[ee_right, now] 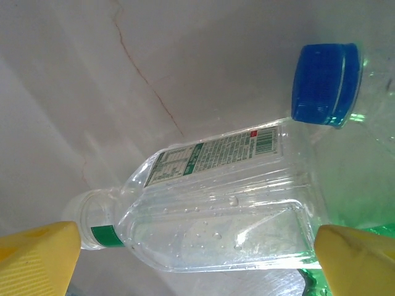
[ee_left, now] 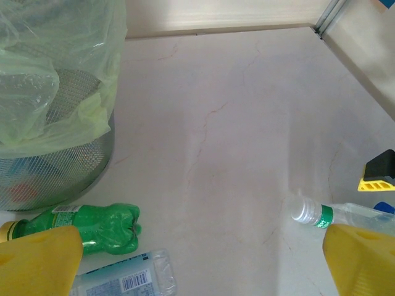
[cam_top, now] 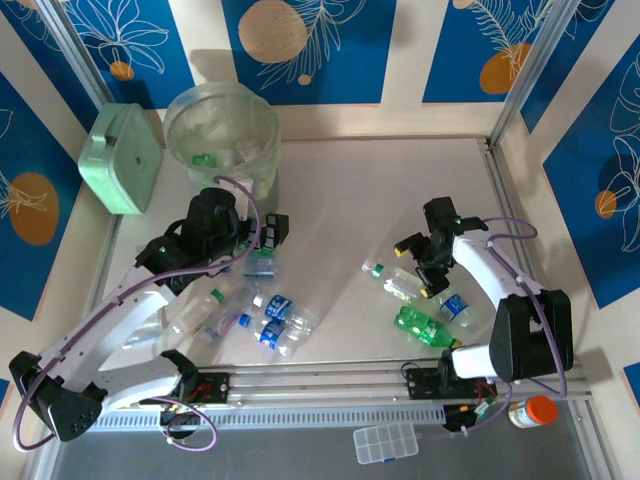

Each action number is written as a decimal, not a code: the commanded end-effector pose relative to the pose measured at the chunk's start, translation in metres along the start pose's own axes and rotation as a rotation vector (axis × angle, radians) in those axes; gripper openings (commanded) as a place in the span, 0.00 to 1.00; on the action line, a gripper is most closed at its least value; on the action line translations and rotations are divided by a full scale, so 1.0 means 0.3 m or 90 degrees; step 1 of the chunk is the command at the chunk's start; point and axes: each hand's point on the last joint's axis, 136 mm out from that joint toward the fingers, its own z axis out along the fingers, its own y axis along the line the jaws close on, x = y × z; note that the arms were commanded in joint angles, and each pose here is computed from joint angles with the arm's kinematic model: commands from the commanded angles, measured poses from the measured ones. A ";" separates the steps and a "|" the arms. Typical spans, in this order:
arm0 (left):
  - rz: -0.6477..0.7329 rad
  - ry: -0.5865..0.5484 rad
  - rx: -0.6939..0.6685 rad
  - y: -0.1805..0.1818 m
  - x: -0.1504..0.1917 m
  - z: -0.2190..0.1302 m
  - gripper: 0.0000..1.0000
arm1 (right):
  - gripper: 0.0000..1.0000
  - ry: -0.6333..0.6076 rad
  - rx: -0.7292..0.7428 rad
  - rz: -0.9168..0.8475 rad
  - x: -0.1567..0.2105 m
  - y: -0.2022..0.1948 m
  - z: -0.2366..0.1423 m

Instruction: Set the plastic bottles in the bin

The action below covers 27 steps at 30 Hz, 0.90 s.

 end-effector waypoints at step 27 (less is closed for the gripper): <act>0.032 0.002 0.018 -0.019 0.007 0.011 0.99 | 0.99 0.021 -0.028 -0.085 0.003 0.004 0.005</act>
